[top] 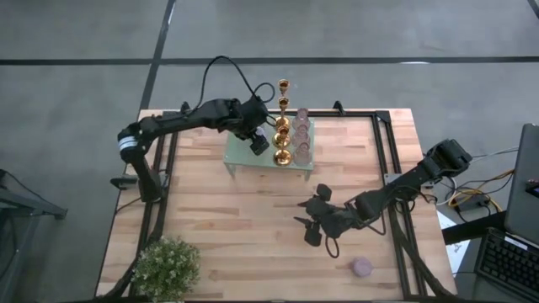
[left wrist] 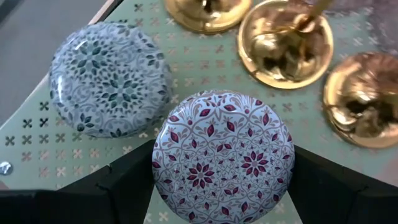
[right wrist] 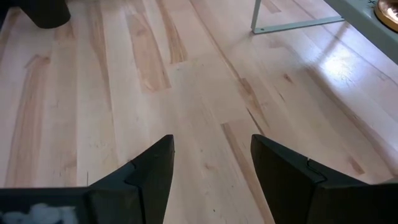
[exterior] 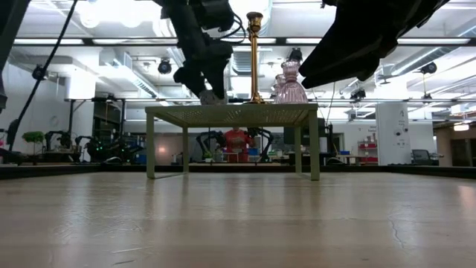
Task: Pick & Place candle stick holders
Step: Put the white scented candle on the shelf
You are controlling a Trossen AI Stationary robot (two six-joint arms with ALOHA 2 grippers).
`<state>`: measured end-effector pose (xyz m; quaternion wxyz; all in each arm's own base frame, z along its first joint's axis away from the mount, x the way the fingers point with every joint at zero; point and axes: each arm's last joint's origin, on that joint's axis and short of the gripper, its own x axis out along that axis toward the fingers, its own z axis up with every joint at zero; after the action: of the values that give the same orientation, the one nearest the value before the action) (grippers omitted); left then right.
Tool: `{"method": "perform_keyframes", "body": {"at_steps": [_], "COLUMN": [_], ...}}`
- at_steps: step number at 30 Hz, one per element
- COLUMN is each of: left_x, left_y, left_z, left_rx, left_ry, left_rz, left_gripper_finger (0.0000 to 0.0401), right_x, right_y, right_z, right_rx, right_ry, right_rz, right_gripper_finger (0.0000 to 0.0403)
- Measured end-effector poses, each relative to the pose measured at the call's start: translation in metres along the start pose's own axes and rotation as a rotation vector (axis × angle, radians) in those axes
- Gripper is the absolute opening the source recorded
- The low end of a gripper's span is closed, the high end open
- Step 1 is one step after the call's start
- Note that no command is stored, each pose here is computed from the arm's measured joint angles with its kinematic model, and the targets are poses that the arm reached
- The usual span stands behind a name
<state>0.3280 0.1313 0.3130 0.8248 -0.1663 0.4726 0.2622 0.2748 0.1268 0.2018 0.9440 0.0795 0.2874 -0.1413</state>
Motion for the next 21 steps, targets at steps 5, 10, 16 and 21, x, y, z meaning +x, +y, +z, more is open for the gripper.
{"method": "perform_keyframes", "body": {"at_steps": [5, 10, 16, 21], "left_x": [0.006, 0.012, 0.013, 0.013], "left_y": [0.0, -0.001, -0.001, -0.001], "left_z": [0.0, -0.001, -0.001, -0.001], "left_rx": [-0.013, -0.017, -0.016, -0.016], "left_ry": [0.014, 0.025, 0.026, 0.026], "left_rz": [-0.004, -0.001, 0.0, 0.001], "left_gripper_finger": [0.0312, 0.0312, 0.0312, 0.0312], "right_x": [0.0, 0.0, 0.0, 0.0], "right_y": [0.0, 0.0, 0.0, 0.0], "right_z": [0.0, 0.0, 0.0, 0.0], "right_rx": [0.002, 0.004, 0.004, 0.004], "right_ry": [0.0, -0.003, -0.004, -0.004], "right_rz": [0.0, 0.002, 0.002, 0.002], "right_gripper_finger": [0.0205, 0.0205, 0.0205, 0.0205]}}
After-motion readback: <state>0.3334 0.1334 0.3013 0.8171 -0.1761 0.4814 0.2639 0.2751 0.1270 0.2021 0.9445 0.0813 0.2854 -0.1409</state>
